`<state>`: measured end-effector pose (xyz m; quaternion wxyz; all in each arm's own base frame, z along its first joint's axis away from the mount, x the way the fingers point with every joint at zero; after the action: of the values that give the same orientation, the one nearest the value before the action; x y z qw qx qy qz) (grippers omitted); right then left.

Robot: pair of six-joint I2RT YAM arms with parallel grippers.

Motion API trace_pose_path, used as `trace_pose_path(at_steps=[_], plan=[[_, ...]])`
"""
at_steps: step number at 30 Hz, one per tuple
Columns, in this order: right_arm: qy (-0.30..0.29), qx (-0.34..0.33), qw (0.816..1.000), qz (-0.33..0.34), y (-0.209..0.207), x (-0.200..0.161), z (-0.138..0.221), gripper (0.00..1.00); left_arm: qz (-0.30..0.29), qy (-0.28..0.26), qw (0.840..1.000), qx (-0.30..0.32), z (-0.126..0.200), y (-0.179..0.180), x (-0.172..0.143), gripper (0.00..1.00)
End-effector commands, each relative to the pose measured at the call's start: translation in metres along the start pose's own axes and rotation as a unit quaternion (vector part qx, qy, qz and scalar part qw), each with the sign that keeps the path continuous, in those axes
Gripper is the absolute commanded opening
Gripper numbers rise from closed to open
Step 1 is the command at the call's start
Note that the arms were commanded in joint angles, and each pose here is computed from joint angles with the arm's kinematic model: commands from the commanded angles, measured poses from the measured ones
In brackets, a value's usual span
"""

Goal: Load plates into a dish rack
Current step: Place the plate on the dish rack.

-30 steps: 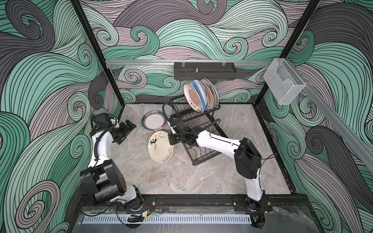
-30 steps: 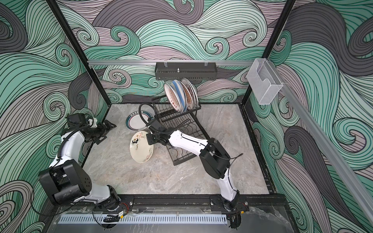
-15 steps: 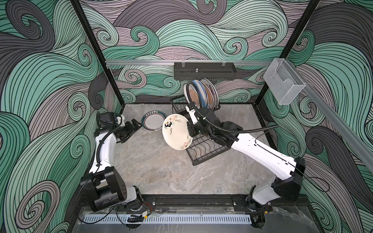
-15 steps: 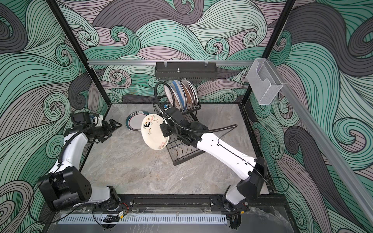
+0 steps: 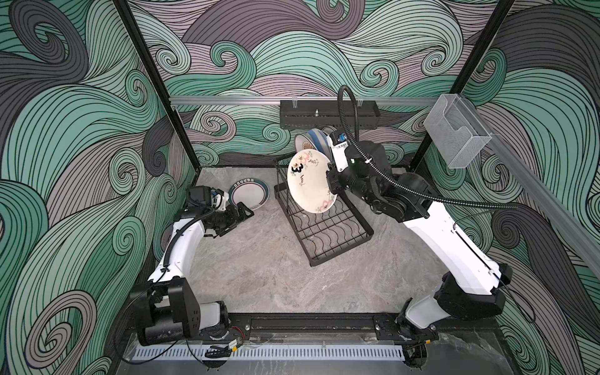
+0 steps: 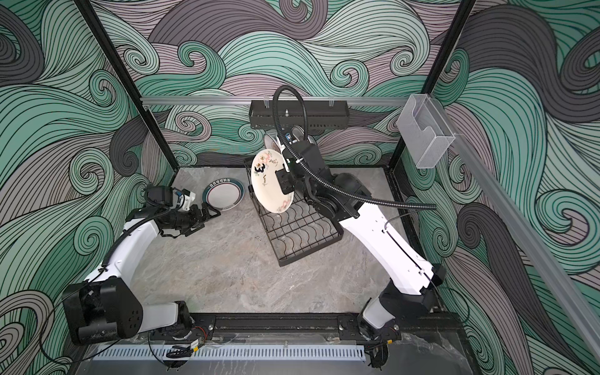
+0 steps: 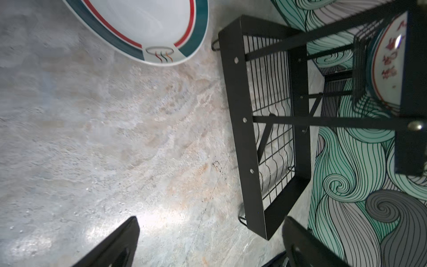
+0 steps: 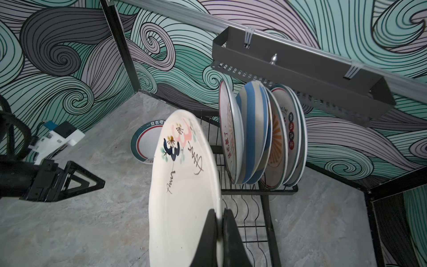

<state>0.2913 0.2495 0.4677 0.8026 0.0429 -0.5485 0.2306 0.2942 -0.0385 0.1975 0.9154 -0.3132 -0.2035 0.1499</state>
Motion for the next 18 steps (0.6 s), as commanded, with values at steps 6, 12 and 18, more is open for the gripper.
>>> trace_pose_path(at_steps=[6,12,18], plan=[[-0.052,-0.09,0.994,0.025,-0.017,0.045,-0.021,0.0,-0.021,0.053,0.998,0.012,-0.002,0.006,-0.039,0.99],[-0.058,-0.134,0.988,0.05,-0.018,0.06,-0.041,0.0,-0.021,0.058,0.998,-0.028,-0.009,0.001,-0.047,0.99],[-0.07,-0.155,0.984,0.05,-0.023,0.067,-0.058,0.0,-0.041,0.053,0.997,-0.039,-0.012,-0.01,-0.049,0.99]])
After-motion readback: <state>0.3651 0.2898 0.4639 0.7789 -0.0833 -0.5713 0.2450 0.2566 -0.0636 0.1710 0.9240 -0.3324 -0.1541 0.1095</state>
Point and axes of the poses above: each gripper's point midway between its finger pads, its own z axis back along the fingers, its own y axis along the line the jaws close on, x = y × z, the point moved 4 cm from there along z, back along the fingers, and after that the axes turned 2 degrees about z, right-handed, at the moved point
